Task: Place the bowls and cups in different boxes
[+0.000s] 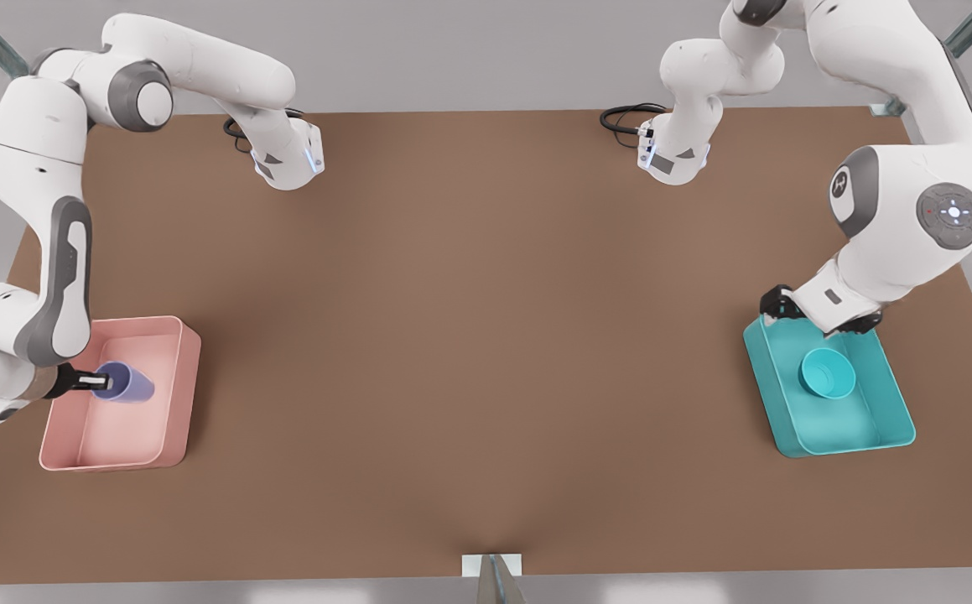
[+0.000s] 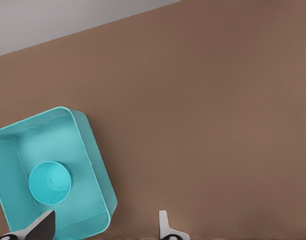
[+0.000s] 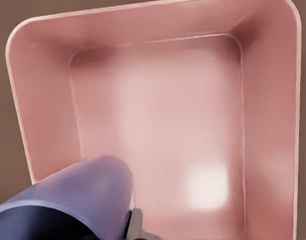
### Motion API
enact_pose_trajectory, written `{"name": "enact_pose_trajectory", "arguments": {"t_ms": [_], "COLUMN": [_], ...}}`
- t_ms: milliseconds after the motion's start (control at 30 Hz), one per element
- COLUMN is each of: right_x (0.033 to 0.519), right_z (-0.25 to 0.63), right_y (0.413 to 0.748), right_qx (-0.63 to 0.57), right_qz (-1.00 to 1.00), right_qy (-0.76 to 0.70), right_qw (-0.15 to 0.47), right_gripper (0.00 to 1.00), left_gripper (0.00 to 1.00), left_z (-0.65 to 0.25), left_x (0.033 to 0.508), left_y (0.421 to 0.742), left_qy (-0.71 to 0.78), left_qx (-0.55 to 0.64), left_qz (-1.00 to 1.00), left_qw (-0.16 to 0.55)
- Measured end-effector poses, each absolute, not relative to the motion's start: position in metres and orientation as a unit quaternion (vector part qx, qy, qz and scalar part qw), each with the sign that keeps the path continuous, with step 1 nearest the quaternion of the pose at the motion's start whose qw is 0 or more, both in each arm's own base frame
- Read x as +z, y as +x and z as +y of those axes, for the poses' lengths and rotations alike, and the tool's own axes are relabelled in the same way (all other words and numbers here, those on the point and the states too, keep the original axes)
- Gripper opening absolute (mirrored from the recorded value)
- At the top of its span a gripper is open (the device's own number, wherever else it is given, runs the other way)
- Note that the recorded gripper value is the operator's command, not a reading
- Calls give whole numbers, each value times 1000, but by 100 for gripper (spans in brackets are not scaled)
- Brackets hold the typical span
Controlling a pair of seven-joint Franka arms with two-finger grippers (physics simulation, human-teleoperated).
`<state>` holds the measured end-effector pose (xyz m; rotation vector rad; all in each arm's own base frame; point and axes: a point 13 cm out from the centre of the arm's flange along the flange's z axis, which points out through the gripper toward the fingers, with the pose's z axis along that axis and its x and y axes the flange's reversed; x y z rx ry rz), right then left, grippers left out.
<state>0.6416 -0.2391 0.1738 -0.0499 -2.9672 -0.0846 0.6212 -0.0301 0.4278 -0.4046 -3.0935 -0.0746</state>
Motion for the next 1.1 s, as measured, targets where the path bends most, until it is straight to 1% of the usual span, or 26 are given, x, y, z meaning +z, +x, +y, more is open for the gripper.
{"name": "enact_pose_trajectory", "arguments": {"t_ms": [167, 300, 333, 367, 400, 667, 733, 800, 833, 900, 967, 1033, 1100], "right_x": [139, 123, 122, 121, 118, 121, 135, 172, 202, 262, 318, 368, 409], "right_z": [-239, -239, -240, -240, -240, -247, -245, -240, -233, -201, -148, -82, -53], "right_y": [646, 648, 649, 649, 649, 652, 655, 661, 666, 677, 689, 682, 660], "right_qx": [-30, -30, -30, -29, -28, -15, -18, -16, -12, -5, 1, 7, 10], "right_qz": [-996, -996, -996, -996, -995, -996, -996, -997, -997, -996, -994, -990, -990], "right_qy": [10, 26, 30, 33, 36, 45, 47, 53, 59, 82, 113, 138, 138], "right_qw": [88, 86, 84, 83, 84, 77, 70, 54, 43, 22, 9, 10, 18], "right_gripper": [21, 21, 46, 77, 100, 100, 100, 100, 100, 100, 100, 100, 100], "left_gripper": [100, 100, 100, 100, 100, 100, 100, 100, 100, 100, 100, 100, 100], "left_z": [-17, -12, -11, -10, -8, -7, -7, -7, -7, -7, -7, -7, -7], "left_x": [431, 428, 427, 426, 426, 424, 424, 424, 424, 425, 425, 425, 425], "left_y": [585, 567, 564, 561, 559, 550, 549, 548, 547, 546, 546, 545, 544], "left_qy": [-90, -69, -64, -59, -55, -33, -29, -25, -23, -20, -18, -15, -13], "left_qx": [-20, -20, -20, -20, -20, -23, -23, -24, -25, -25, -26, -26, -26], "left_qz": [-993, -991, -991, -990, -990, -988, -988, -988, -988, -988, -987, -987, -987], "left_qw": [77, 113, 120, 125, 129, 148, 150, 152, 152, 153, 155, 156, 157]}}
